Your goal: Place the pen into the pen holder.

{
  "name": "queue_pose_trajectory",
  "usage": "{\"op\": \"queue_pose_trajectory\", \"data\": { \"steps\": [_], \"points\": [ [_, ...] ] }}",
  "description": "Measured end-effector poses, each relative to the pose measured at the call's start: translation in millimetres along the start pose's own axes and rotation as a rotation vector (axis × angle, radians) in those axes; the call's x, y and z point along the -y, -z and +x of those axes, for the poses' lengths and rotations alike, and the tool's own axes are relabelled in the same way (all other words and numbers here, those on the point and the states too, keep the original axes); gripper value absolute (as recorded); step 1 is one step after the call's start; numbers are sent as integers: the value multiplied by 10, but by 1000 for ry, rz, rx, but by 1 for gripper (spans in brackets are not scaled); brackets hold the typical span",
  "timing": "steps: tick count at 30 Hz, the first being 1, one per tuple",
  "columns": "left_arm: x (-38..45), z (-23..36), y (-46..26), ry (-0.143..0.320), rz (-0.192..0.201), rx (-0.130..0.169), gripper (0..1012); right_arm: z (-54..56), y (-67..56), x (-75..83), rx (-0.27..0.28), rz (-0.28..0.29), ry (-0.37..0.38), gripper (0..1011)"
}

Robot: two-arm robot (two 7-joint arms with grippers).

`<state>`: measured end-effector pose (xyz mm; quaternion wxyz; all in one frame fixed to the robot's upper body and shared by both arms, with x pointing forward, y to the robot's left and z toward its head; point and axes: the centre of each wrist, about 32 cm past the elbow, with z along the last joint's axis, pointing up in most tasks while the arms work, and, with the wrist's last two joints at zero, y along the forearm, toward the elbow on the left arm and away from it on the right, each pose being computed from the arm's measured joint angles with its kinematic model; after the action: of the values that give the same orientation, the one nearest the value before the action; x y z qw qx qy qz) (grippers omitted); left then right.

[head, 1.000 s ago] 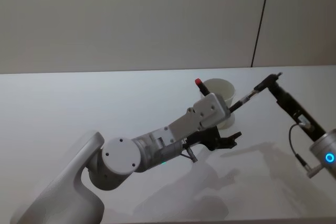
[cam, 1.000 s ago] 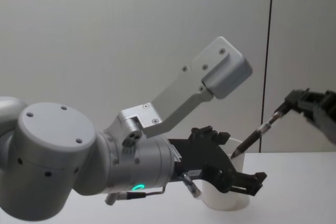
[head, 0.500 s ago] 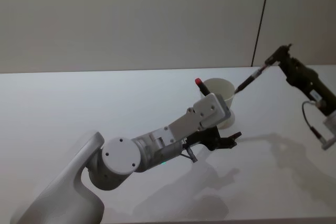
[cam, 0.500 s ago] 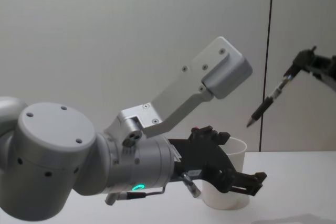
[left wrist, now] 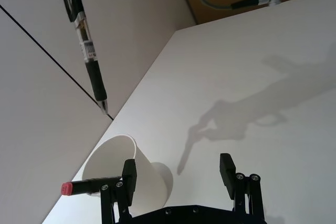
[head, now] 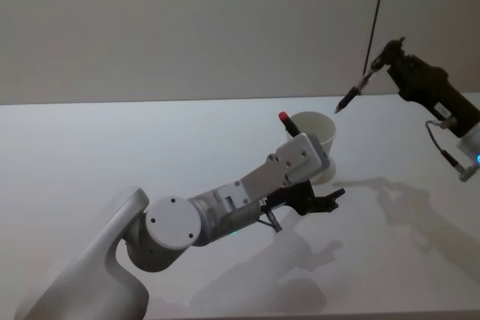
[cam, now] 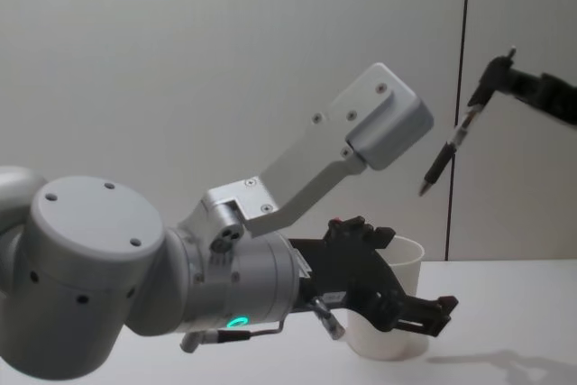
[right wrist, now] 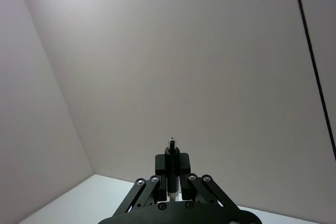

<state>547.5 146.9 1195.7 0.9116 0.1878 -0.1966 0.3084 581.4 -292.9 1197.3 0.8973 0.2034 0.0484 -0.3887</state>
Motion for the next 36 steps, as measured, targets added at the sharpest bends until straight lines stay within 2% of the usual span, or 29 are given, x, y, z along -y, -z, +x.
{"op": "queue_pose_trajectory", "data": {
  "steps": [12,18,30,34,36],
  "points": [
    [0,0,0,0,0,0,1004,127,50,-285,103,-110,-65,132],
    [0,0,0,0,0,0,1004,178,147,-408,138,-165,-83,132],
    [0,0,0,0,0,0,1004,208,331,-586,180,-242,-101,133],
    [0,0,0,0,0,0,1004,210,374,-618,189,-257,-102,199],
    [0,0,0,0,0,0,1004,210,397,-634,192,-264,-103,277]
  ]
}}
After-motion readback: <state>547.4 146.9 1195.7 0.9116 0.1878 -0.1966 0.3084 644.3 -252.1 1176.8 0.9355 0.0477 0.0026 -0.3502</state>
